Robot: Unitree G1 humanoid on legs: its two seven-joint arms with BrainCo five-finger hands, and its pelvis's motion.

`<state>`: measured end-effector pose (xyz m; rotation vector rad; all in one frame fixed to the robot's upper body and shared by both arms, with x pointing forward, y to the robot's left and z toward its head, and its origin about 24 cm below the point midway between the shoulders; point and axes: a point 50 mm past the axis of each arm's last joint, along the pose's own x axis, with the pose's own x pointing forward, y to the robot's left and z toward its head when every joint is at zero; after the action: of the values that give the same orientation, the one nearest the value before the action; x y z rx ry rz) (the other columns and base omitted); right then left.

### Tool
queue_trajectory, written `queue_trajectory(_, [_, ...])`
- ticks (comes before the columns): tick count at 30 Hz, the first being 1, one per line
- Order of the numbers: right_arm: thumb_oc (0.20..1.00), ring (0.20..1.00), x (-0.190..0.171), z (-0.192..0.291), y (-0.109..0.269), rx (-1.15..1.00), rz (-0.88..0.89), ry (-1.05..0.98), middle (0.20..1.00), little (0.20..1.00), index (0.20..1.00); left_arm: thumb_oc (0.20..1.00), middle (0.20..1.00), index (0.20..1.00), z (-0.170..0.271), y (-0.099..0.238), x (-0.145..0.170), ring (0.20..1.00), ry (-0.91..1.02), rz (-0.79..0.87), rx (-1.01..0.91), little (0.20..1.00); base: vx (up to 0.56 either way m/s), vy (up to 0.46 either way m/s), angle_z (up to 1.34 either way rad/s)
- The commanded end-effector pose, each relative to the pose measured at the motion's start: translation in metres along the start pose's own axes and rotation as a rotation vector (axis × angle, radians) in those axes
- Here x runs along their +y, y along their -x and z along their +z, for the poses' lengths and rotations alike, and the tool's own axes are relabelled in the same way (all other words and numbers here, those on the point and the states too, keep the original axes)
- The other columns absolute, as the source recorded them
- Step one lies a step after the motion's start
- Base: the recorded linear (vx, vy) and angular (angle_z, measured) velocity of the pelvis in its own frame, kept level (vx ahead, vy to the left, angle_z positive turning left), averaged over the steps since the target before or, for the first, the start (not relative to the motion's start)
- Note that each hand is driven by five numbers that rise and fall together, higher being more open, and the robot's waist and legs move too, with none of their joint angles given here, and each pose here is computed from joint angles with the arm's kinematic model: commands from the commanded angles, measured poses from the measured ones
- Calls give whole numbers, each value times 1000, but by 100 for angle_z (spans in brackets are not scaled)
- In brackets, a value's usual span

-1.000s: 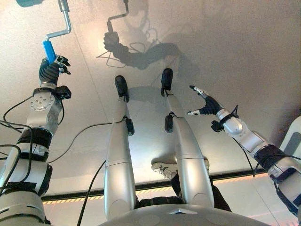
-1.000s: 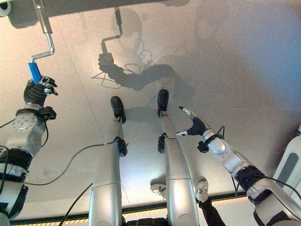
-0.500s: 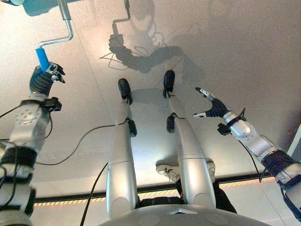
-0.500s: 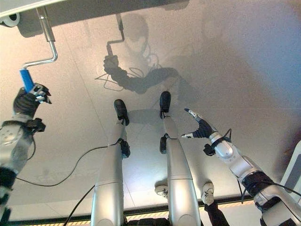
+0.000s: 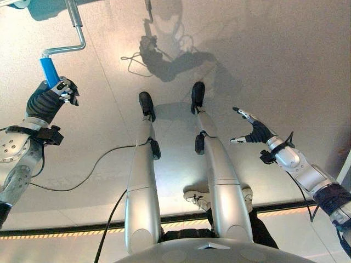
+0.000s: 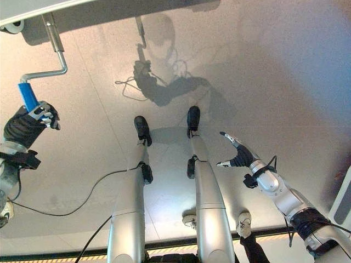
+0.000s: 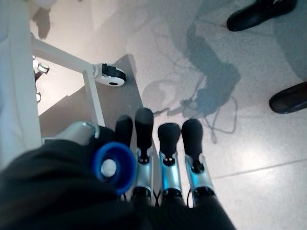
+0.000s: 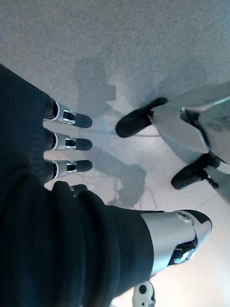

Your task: Raise the hospital bed

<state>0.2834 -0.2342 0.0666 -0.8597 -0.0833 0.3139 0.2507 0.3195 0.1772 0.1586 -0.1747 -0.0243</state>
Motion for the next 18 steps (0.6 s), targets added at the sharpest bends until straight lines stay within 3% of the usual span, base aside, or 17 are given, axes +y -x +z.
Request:
queue_trajectory(1, [1000, 1000, 3, -28, 18, 112, 23, 27, 1000, 1000, 1000, 200, 200, 200, -8, 56, 2, 200, -23, -42, 30, 200, 0, 0, 0])
queue_trajectory(18, [1000, 1000, 24, -32, 9, 135, 94, 20, 1000, 1000, 1000, 200, 200, 200, 27, 45, -84, 200, 140, -509, -77, 200, 0, 0, 0])
